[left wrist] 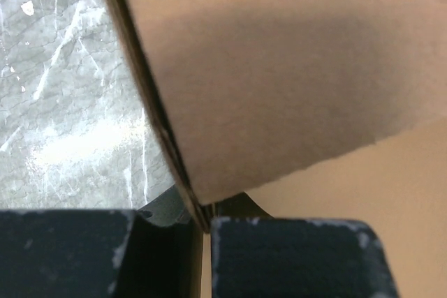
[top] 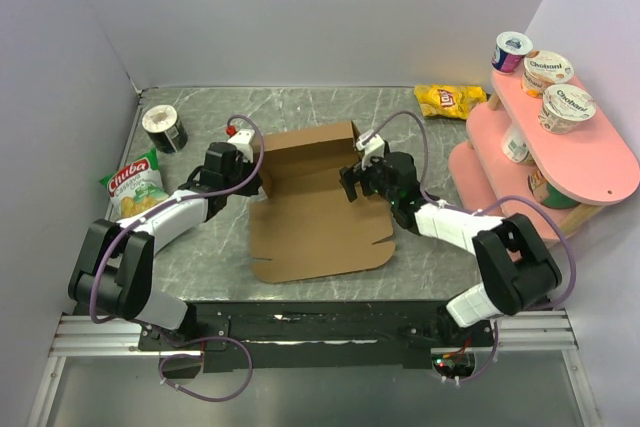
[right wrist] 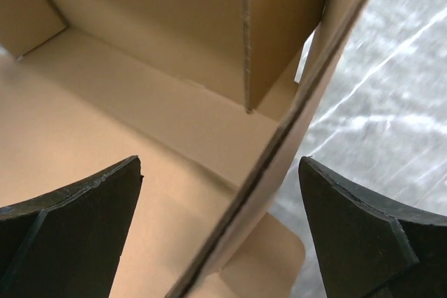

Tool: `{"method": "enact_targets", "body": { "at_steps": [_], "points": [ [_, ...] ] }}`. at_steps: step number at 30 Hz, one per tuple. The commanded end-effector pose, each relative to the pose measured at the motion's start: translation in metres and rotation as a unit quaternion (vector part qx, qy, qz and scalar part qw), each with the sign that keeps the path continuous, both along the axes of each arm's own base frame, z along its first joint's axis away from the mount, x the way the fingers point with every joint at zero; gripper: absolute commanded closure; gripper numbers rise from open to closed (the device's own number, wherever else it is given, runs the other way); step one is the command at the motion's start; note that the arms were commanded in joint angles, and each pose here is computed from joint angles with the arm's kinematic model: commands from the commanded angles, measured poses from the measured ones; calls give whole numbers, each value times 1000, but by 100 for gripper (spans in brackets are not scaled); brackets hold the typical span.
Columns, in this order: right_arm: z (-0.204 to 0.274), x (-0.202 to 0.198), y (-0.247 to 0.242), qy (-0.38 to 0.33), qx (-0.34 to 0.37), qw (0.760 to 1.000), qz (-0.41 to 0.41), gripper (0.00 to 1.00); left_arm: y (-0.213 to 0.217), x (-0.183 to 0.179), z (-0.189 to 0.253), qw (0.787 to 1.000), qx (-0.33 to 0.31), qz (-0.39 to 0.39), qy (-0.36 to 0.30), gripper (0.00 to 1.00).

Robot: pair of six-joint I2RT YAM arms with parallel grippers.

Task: Fold the paper box

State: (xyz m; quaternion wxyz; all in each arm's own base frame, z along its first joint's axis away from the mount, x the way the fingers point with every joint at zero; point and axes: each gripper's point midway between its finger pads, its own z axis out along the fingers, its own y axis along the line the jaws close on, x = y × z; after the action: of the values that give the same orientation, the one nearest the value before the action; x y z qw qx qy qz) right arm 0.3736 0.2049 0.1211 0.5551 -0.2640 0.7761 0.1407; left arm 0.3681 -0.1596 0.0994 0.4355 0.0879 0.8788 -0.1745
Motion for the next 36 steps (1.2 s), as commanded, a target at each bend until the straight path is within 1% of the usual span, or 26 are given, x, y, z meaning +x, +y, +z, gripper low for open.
{"method": "enact_targets", "body": {
  "at_steps": [1,2,4,7,8,9,11,12,13,14,15,17,18,20,21,23,25,26,27,28,30,32,33,35,36],
  "points": [
    [48,41,4,-99,-6,995,-4,1,-14,2,16,999,-17,-32,-22,99],
    [55,46,6,-103,-5,995,0,2,-13,2,14,999,-15,-28,-19,99],
    [50,47,8,-90,-13,996,7,4,-11,4,17,1000,-15,-18,-20,99],
    [52,47,6,-78,-7,997,-16,7,-12,7,24,999,-26,-7,-21,99],
    [55,50,1,-77,-10,996,-43,8,-15,6,26,999,-35,-9,-20,99],
    [54,45,8,-70,-1,997,-44,8,-15,7,28,999,-41,-2,-21,99],
    [52,43,9,-73,0,995,-67,6,-19,6,34,998,-66,12,-17,99],
    [52,44,5,-75,-2,992,-99,5,-20,6,35,997,-72,16,-16,99],
    [49,40,14,-74,-3,992,-101,5,-22,5,36,997,-77,23,-13,99],
    [49,40,15,-74,-5,990,-119,4,-28,2,38,997,-76,18,-15,99],
    [48,41,9,-71,-5,985,-159,4,-26,2,38,997,-66,31,-19,99],
    [44,39,17,-62,-10,981,-182,4,-35,-5,35,998,-56,28,-11,99],
    [44,38,19,-59,-2,979,-195,7,-35,-5,35,998,-47,35,-12,99],
    [44,34,21,-63,-4,974,-219,12,-44,-13,34,999,-46,23,-3,99],
    [38,32,17,-50,-1,971,-236,21,-40,-12,33,998,-42,36,-5,99],
    [33,29,10,-35,7,963,-267,29,-35,-16,33,998,-47,50,-6,99],
    [23,23,4,-25,2,962,-273,30,-31,-21,32,997,-53,55,-9,99],
    [20,20,4,-22,8,961,-274,32,-33,-21,36,997,-62,52,-20,97],
    [18,19,2,-21,9,961,-275,33,-34,-26,32,997,-65,44,-18,91],
    [14,16,1,-17,7,962,-273,34,-37,-28,37,996,-75,35,-26,84],
    [9,14,0,-11,9,961,-275,37,-41,-31,40,995,-92,23,-38,65],
    [4,12,-2,-7,9,961,-275,39,-43,-32,45,993,-103,17,-50,59],
    [2,12,-3,-6,8,961,-277,39,-42,-31,44,993,-105,19,-56,50],
    [-3,10,-3,-2,7,961,-276,40,-39,-30,46,992,-103,24,-65,45],
    [-5,9,-4,1,7,961,-276,40,-37,-31,42,992,-101,26,-66,39]
  ]
}}
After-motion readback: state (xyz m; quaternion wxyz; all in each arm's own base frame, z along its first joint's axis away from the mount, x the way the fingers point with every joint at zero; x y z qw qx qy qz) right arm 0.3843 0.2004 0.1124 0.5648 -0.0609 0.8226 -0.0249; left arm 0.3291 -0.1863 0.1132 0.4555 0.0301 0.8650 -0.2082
